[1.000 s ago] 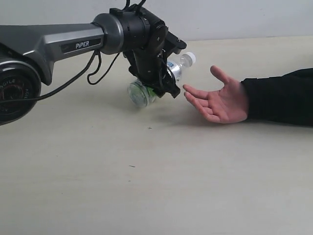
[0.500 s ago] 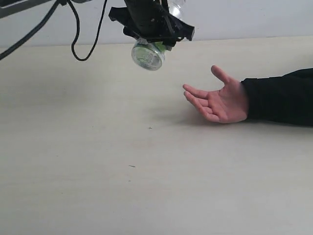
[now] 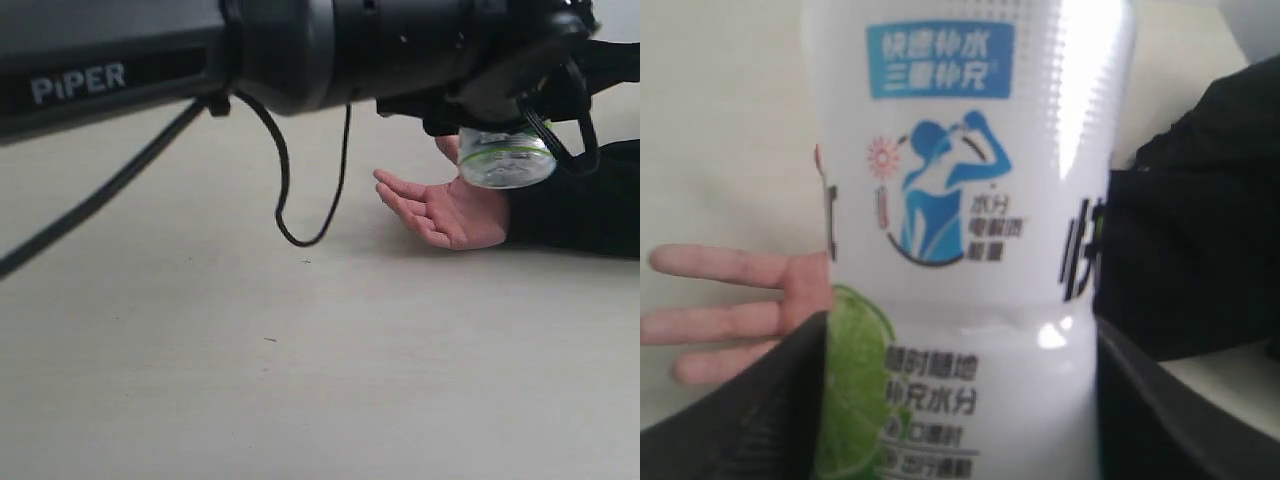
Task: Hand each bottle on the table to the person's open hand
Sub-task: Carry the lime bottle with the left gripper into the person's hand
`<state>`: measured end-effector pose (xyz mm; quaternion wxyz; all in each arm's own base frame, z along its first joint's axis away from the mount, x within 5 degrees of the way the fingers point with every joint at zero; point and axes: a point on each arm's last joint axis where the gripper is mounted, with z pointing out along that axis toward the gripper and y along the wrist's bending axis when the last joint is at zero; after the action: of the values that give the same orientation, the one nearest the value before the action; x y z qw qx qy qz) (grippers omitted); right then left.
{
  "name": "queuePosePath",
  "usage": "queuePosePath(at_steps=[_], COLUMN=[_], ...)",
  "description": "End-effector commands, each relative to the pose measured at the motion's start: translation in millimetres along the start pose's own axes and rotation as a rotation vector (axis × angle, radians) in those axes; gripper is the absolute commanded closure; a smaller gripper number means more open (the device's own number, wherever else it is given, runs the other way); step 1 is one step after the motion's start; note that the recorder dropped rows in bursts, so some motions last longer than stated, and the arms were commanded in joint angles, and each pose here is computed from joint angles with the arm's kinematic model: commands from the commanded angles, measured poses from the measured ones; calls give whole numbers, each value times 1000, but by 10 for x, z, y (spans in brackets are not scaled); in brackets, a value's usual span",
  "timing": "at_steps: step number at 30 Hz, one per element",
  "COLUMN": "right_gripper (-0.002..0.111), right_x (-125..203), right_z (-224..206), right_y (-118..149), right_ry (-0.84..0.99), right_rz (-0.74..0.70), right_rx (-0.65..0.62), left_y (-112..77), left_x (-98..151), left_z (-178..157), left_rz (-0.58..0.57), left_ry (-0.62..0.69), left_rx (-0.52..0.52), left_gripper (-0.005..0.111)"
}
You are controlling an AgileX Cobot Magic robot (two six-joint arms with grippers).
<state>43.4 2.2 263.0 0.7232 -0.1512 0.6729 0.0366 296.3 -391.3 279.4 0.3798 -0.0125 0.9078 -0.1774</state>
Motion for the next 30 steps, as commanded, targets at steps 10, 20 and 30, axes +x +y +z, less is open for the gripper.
queuePosePath(at_steps=[10,20,30], right_gripper=[101,101,101], right_x=[3,3,3], right_z=[-3,-3,-3], right_y=[8,8,8], right_ry=[-10,-10,-10], right_rz=[4,4,4], right_rx=[-7,-7,-7], left_y=[163,285,301], left_x=[598,608,655], left_z=[855,1082,1145], left_rz=[-244,-281,-286], left_ry=[6,35,53], left_rx=[-107,-81,-73], left_gripper=[107,107,101])
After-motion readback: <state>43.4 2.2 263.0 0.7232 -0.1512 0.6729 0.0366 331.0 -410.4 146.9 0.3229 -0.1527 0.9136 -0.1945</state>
